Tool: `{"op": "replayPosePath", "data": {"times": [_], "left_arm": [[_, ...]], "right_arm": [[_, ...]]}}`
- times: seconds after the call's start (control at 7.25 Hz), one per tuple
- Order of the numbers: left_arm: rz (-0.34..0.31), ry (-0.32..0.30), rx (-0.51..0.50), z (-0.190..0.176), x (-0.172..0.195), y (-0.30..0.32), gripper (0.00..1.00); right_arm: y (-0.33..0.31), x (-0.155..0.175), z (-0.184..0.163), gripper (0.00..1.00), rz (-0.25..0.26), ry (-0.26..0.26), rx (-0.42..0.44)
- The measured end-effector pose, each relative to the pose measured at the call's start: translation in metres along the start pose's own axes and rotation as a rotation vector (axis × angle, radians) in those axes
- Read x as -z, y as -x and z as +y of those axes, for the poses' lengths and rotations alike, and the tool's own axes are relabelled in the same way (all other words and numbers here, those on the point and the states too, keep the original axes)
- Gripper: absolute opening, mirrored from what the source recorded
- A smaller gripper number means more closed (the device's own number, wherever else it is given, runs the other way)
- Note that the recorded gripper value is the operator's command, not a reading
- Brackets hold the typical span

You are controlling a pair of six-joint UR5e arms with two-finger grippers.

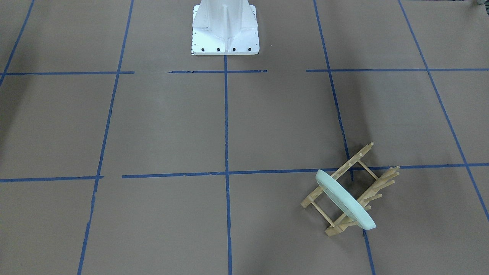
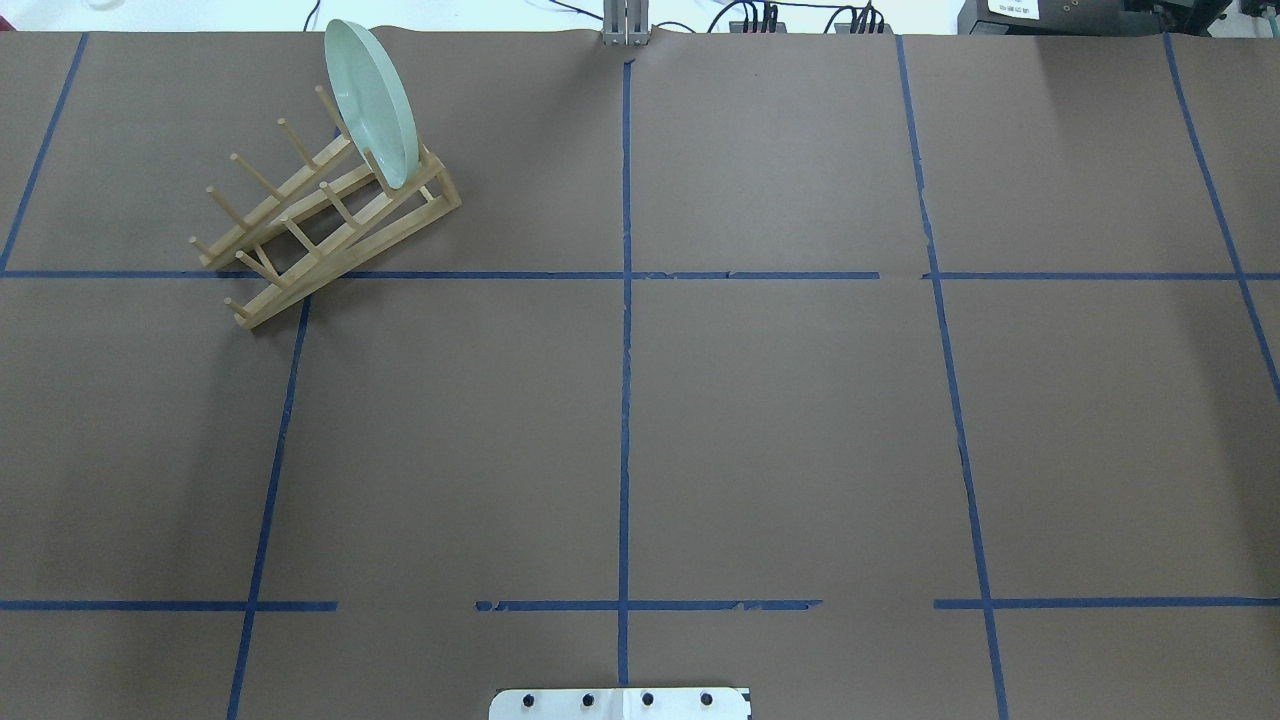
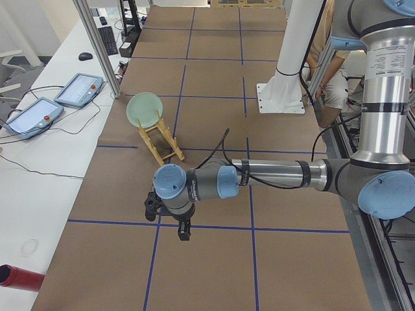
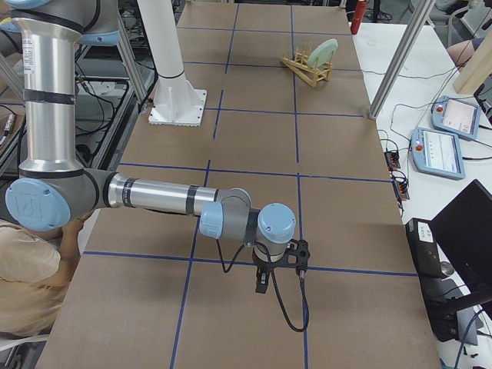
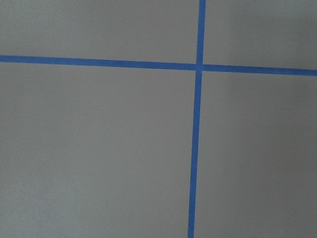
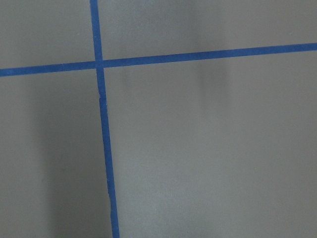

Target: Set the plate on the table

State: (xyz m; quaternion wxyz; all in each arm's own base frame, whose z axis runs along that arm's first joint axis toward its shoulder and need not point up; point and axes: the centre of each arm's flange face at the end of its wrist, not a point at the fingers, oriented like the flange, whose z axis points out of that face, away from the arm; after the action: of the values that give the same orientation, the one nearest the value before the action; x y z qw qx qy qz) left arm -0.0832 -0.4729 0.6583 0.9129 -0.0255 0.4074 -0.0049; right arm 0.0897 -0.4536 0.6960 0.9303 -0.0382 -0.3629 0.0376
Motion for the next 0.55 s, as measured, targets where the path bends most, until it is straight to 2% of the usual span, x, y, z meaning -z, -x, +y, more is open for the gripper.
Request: {"op": "replayPosePath", "data": {"times": [0.55], "left_arm": [[-0.01,-0.023,-0.004,-0.009,0.012,-0.012,1.0]], "right_arm": [[0.0,0.0,0.0,1.0,0.0,0.0,0.0]]}}
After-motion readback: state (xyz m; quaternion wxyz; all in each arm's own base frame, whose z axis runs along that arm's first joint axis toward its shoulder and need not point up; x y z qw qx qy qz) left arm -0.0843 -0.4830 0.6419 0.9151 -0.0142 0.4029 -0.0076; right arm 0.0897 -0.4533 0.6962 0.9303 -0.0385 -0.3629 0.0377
